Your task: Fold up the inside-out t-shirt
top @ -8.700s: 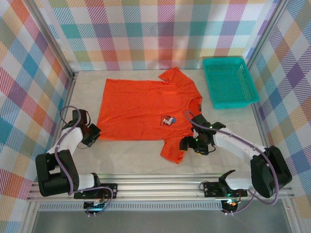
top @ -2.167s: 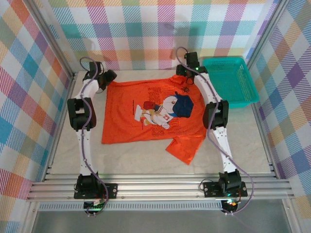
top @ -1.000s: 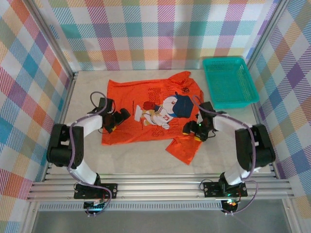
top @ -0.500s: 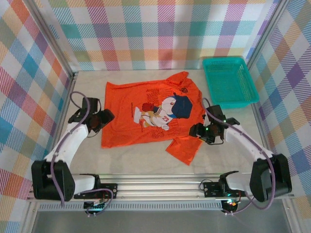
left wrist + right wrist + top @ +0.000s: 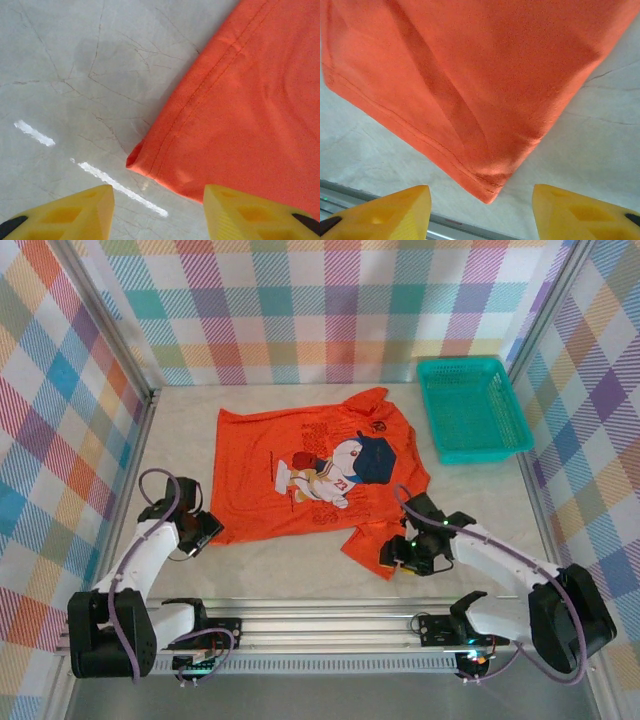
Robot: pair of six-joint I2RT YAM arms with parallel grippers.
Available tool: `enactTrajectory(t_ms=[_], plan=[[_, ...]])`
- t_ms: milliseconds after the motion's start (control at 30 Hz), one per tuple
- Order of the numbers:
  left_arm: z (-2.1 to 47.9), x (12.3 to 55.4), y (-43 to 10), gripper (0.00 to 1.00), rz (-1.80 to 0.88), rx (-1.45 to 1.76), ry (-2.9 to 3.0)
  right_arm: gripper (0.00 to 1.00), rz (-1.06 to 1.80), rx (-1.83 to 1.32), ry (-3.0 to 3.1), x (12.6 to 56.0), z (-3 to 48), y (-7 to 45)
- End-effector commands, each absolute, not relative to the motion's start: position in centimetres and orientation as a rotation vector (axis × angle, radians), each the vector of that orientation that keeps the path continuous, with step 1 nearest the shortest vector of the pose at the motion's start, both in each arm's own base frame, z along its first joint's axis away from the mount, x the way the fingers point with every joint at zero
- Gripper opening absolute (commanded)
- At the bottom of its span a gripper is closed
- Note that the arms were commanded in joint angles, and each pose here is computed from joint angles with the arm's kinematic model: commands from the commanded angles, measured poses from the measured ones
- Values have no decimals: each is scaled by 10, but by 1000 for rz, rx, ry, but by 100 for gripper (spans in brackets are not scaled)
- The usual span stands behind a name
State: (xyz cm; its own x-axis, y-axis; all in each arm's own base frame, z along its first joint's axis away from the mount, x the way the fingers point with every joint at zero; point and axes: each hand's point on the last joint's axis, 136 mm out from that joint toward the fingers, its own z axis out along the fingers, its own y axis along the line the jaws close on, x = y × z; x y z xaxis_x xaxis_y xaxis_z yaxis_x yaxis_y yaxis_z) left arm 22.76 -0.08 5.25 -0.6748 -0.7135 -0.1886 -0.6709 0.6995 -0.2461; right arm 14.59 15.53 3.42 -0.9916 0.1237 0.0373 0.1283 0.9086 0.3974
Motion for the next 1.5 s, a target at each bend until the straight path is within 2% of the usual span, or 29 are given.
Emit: enactTrajectory(t_ms=[0,167,300,400,467,500,633,800,1167,1300,1467], plan=[[39,224,4,50,-205,-1156,2642,57,-655,-235,-3048,150,28,166],[30,224,3,48,-219,-1180,2638,57,-644,-221,-3034,152,21,176],[22,225,-1,38,-267,-1213,2613,53,-629,-236,-3040,154,19,176],[17,226,0,20,-259,-1225,2604,38,-624,-243,-3056,156,19,175],[18,228,2,4,-240,-1220,2607,20,-617,-243,-3064,158,21,174],[21,229,4,0,-228,-1214,2610,13,-616,-240,-3069,158,24,174],[42,233,10,0,-179,-1172,2598,0,-608,-222,-3107,160,41,169],[84,224,19,0,-131,-1118,2544,0,-609,-203,-3170,149,81,154],[161,205,19,0,-189,-1048,2400,0,-830,-294,-3223,112,168,132],[166,216,20,0,-187,-1029,2387,0,-855,-253,-3299,132,196,137],[144,249,19,0,-191,-1047,2442,0,-790,-156,-3407,196,204,161]])
